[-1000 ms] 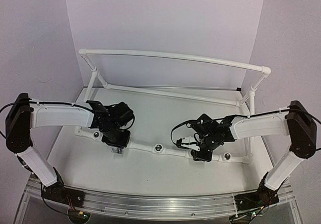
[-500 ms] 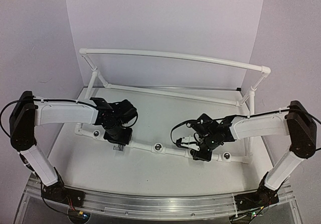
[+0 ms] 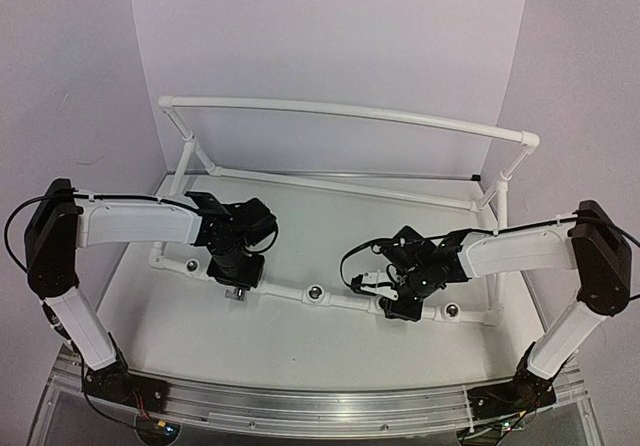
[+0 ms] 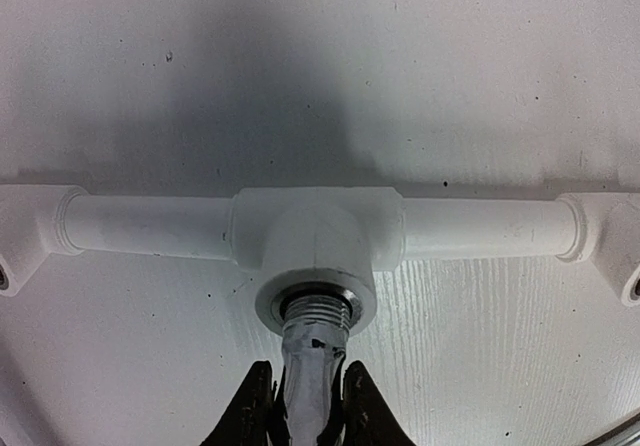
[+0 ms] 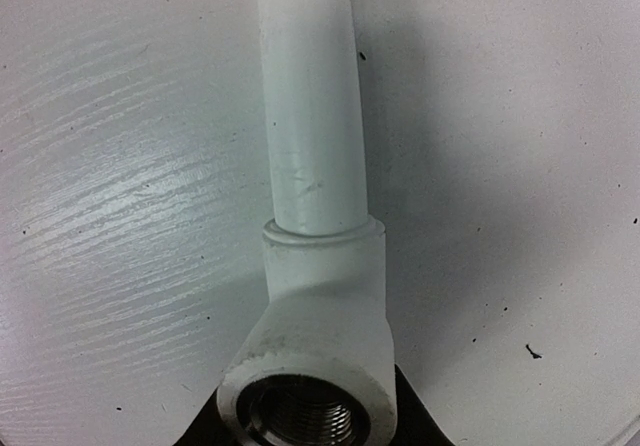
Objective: Install the water faucets
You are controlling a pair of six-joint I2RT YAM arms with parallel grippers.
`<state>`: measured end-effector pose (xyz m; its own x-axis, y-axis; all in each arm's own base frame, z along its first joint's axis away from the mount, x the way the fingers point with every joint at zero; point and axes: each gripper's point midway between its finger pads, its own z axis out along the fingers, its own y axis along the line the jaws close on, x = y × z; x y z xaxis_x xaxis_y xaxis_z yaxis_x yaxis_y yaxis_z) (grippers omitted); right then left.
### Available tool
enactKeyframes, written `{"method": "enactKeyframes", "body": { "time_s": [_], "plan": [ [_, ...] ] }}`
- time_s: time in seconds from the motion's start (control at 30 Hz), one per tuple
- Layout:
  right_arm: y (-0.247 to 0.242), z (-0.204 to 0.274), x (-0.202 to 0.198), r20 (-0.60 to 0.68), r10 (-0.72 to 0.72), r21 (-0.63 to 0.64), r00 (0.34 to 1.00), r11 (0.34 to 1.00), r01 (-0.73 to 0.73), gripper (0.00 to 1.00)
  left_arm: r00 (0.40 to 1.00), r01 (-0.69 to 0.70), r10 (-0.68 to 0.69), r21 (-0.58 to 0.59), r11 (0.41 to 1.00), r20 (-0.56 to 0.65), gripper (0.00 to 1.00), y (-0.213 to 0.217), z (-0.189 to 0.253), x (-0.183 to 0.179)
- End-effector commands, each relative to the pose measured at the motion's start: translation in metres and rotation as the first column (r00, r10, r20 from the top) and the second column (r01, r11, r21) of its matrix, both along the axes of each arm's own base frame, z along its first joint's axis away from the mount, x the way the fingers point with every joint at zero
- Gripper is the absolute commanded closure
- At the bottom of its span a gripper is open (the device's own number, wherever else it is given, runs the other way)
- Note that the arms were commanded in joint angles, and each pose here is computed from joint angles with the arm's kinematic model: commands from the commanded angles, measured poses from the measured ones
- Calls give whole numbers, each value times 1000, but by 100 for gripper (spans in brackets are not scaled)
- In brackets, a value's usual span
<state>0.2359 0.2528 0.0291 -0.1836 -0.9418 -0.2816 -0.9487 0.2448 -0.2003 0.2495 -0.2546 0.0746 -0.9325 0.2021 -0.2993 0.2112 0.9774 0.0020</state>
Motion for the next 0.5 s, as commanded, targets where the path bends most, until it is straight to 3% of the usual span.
{"method": "enactKeyframes", "body": {
  "time_s": [0.0,0.47],
  "plan": [
    [2,-8,-12,-91,-50,45,995,998,54,70,999,-13,13,0,1000,35,100,-3,14,13],
    [3,-7,-16,-102,-36,53,994,998,42,72,1000,1,0,3,1000,-13,100,-6,11,17]
  ]
}}
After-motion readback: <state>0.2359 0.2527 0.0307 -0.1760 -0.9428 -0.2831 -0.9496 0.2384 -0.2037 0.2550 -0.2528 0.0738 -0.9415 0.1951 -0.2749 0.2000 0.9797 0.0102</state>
